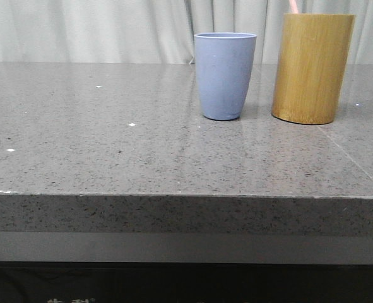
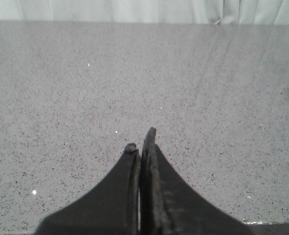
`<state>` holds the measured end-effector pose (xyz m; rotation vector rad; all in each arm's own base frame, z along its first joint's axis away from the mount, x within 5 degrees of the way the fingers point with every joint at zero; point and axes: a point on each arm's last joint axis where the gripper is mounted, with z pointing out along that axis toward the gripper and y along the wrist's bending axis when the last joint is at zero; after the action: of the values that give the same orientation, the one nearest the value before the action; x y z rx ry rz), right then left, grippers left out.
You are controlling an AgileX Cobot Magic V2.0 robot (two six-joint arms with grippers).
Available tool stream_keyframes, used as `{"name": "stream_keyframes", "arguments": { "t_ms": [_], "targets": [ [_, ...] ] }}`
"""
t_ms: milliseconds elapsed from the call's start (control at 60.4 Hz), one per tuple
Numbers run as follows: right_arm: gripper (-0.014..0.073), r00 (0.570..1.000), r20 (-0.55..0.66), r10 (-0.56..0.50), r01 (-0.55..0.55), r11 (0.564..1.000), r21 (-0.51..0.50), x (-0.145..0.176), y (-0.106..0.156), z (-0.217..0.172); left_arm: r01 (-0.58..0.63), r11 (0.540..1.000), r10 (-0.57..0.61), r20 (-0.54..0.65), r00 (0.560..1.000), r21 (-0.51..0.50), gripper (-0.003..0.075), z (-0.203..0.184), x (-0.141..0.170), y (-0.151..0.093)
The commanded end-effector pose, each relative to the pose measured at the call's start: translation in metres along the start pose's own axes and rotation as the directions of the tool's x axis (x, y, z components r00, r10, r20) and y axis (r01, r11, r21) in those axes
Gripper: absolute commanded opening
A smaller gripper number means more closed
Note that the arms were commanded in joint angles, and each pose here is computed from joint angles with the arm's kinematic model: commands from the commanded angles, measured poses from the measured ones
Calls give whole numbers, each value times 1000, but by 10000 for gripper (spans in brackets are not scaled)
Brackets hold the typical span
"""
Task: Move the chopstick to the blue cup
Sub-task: 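Grasp the pink stick in the bamboo holder with the right gripper, lift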
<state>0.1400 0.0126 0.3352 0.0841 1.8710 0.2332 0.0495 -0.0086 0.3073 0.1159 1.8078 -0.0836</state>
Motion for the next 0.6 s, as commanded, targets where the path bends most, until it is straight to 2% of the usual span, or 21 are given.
{"name": "stream_keyframes", "arguments": {
  "t_ms": [0,132,381,580],
  "targets": [
    [627,992,118,-35,37,999,-20,-35,8,15,8,1000,-9,121,993,6,-18,-8,-10,-1],
    [627,992,110,-55,62,996,-68,-60,23,47,8,1000,-9,120,993,6,-18,-8,-6,-1],
    [627,983,82,-167,177,975,-135,-91,57,122,9,1000,-9,118,993,6,-18,-8,-6,-1],
    [627,982,55,-181,187,973,-133,-100,65,171,9,1000,-9,117,993,6,-18,-8,-6,-1]
  ]
}}
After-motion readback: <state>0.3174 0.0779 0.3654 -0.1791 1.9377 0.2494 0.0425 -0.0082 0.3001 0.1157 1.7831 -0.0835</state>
